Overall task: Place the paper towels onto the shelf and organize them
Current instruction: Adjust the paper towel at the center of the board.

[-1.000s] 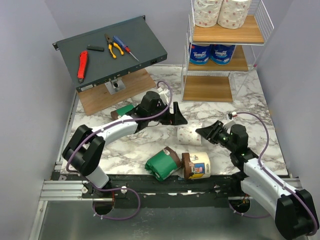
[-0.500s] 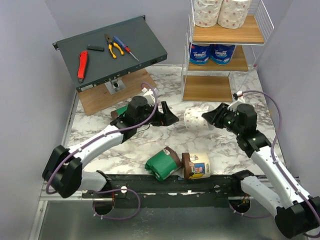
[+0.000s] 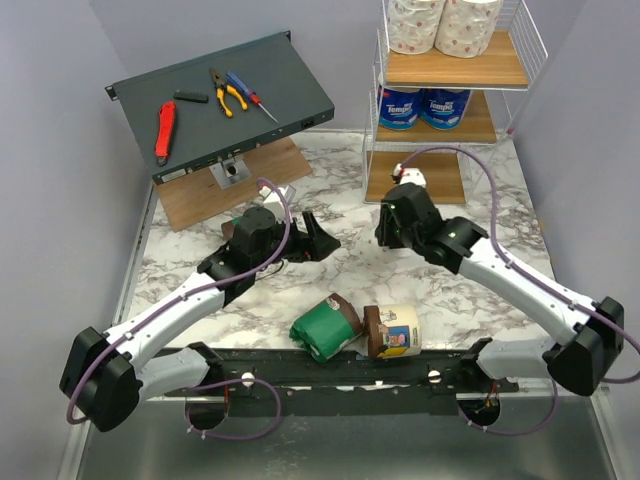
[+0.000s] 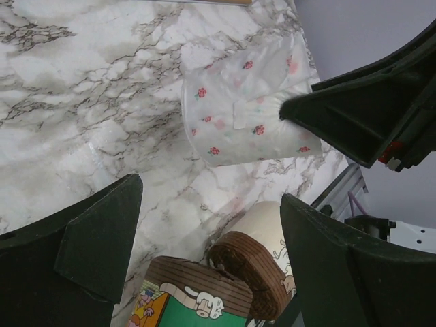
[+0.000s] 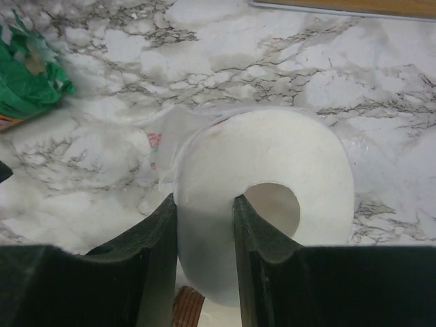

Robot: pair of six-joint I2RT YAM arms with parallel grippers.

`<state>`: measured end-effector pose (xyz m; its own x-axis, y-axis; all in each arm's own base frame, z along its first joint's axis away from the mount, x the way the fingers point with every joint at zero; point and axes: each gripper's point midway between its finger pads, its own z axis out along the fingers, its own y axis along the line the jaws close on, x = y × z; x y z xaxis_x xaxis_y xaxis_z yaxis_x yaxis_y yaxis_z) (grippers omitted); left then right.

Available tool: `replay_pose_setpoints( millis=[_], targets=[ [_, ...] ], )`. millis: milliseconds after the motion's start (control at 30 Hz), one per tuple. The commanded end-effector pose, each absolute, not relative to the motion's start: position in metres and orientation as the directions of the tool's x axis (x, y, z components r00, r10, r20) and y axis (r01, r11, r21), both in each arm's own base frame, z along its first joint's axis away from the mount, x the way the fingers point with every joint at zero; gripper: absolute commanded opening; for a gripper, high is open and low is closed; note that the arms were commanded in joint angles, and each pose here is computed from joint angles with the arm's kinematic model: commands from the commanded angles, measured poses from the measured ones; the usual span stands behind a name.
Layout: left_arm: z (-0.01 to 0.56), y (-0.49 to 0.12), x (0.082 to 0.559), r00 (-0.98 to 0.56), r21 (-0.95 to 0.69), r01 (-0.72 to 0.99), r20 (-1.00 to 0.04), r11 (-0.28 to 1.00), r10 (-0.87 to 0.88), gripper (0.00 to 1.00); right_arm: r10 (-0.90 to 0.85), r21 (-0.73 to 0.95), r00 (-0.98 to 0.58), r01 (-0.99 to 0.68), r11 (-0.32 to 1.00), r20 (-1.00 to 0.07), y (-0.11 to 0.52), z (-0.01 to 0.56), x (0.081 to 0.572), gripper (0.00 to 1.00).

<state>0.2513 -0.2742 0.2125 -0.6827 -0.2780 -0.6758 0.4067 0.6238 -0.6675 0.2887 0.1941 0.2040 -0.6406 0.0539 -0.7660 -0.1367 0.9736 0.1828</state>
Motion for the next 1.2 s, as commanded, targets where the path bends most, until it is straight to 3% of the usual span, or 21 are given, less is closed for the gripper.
replay_pose_setpoints(
  millis=[0,133,500,1167],
  targets=[
    [0.207,-0.263,0.249,-0.673,-0.654,0.387,-0.683,0.650,-0.286,0.84,-0.097,-0.034,-0.618,-0.113,0.993,-0.781,0.190,0.205,0.294,0.26],
    [0.206,-0.258,0.246,-0.662,-0.648,0.387,-0.690,0.656,-0.292,0.84,-0.224,-0.178,-0.629,-0.137,0.974,-0.745,0.201,0.199,0.291,0.26],
    [0.192,-0.252,0.241,-0.677,-0.656,0.357,-0.672,0.665,-0.299,0.85,-0.344,-0.320,-0.678,-0.166,0.933,-0.650,0.204,0.170,0.291,0.27],
    [0.178,-0.251,0.237,-0.699,-0.669,0.331,-0.647,0.665,-0.303,0.85,-0.356,-0.267,-0.735,-0.242,0.933,-0.577,0.223,0.125,0.281,0.27]
  ],
)
